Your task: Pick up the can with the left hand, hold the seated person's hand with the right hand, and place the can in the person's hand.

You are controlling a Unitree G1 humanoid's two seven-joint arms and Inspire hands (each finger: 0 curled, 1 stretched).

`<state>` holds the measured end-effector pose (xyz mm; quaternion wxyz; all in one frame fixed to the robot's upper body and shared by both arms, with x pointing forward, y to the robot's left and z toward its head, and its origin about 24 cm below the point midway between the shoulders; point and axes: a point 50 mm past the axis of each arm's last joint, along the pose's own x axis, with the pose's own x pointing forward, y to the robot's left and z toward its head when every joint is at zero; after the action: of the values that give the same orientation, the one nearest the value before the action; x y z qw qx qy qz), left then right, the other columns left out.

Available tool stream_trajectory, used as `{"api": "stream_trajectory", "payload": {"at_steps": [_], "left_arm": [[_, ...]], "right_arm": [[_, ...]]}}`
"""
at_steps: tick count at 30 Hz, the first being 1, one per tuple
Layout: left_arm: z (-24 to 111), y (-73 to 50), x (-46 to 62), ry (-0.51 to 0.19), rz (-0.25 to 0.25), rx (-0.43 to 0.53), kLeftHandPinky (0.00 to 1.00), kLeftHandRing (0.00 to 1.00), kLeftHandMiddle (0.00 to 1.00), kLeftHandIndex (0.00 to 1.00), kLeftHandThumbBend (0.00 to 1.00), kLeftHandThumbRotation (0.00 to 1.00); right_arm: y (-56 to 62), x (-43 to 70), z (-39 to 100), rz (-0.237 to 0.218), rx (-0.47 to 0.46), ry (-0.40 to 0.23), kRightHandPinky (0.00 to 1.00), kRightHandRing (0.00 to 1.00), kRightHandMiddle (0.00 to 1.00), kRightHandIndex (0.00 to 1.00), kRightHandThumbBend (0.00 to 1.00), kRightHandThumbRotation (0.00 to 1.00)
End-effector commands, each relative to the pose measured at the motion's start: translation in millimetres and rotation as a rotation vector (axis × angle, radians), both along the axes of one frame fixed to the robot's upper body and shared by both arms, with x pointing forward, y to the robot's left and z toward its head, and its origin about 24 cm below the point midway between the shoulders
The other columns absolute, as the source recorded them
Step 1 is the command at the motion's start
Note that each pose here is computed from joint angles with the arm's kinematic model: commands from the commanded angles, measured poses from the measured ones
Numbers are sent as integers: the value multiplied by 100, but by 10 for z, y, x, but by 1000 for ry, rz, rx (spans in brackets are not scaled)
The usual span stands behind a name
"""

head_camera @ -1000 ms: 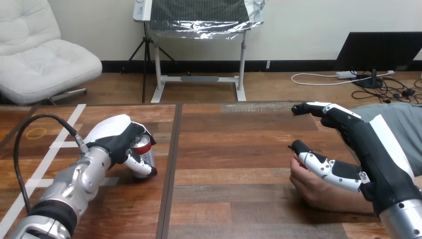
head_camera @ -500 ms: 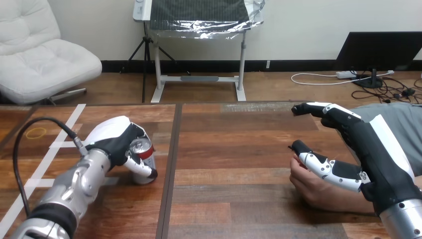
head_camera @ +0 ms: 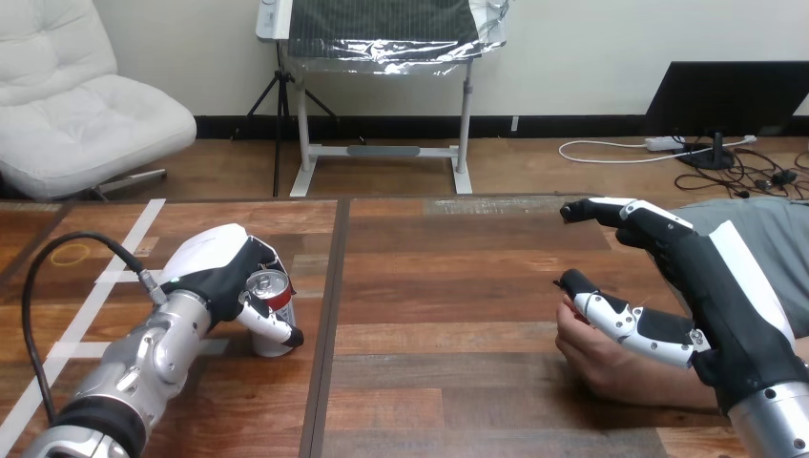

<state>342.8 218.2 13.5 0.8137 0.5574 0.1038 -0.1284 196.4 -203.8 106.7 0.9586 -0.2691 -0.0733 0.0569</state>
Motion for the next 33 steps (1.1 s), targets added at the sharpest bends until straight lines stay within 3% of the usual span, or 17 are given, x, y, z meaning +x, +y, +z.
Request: {"api": "stream_trajectory", "payload": {"at_steps": [1, 33], "left_arm": [[163, -13, 88, -83, -12, -5, 37, 43, 49, 51, 71, 0], [232, -71, 116, -129, -47, 10, 37, 43, 49, 50, 70, 0]], "right_arm": [[19, 47, 208, 14, -11, -100, 88, 88, 85, 74, 46, 0], [27, 49, 201, 11, 7, -97, 89, 88, 84, 74, 48, 0]]}}
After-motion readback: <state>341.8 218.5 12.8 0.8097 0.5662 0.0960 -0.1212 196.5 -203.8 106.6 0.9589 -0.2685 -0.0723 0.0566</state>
